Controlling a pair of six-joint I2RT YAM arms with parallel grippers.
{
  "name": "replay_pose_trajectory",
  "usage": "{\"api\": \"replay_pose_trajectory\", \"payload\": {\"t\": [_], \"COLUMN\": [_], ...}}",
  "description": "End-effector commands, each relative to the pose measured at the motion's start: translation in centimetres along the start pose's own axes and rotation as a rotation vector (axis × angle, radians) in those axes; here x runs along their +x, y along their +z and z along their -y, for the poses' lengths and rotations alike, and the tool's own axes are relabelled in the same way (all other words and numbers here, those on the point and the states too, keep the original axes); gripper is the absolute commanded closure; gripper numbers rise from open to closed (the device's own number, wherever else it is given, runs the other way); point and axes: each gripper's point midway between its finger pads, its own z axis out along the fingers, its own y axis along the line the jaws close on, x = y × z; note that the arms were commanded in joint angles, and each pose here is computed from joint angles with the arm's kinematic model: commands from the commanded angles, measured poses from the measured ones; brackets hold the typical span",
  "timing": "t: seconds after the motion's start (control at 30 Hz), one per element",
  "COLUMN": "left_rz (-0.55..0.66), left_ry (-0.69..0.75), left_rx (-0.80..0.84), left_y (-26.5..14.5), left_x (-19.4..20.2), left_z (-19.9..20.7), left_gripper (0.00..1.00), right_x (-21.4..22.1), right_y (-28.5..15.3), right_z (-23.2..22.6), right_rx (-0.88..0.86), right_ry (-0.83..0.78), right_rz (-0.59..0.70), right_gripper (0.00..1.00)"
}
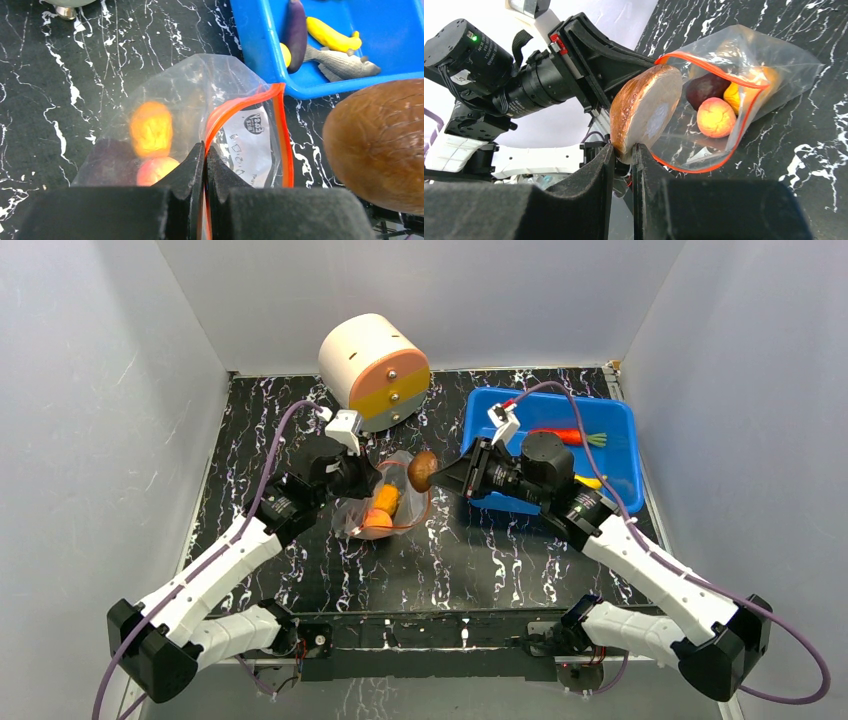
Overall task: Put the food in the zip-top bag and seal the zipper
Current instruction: Place the fake fruit in the zipper food storage bag.
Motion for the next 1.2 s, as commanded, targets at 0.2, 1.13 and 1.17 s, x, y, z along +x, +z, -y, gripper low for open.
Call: {"api": "replay_pose_trajectory", "payload": {"t": [0.2, 1.13, 1.17], "left_rz": [0.079, 0.081, 0.079], "left_ry": [-0.043, -0.023, -0.022], "left_rx": [0.124, 0.161, 0.159], "left_y": [-2.0, -4.0, -4.0], "left_x": [-2.5, -1.6, -1.5], "left_z": [2.5, 2.5, 2.5], "left_gripper": [1.00, 1.00, 1.00], "right_x": [1.6, 3.8, 3.8], "right_y": [2.7, 8.2, 8.1], "right_z": [-1.4, 8.9, 9.3], "right_rx": [-0.066, 0.529, 0.557], "right_ry": [0.002, -0.219, -0.235], "right_rz": [-0.023, 0.003, 0.007], "right_gripper": [1.00, 0.99, 0.99]}}
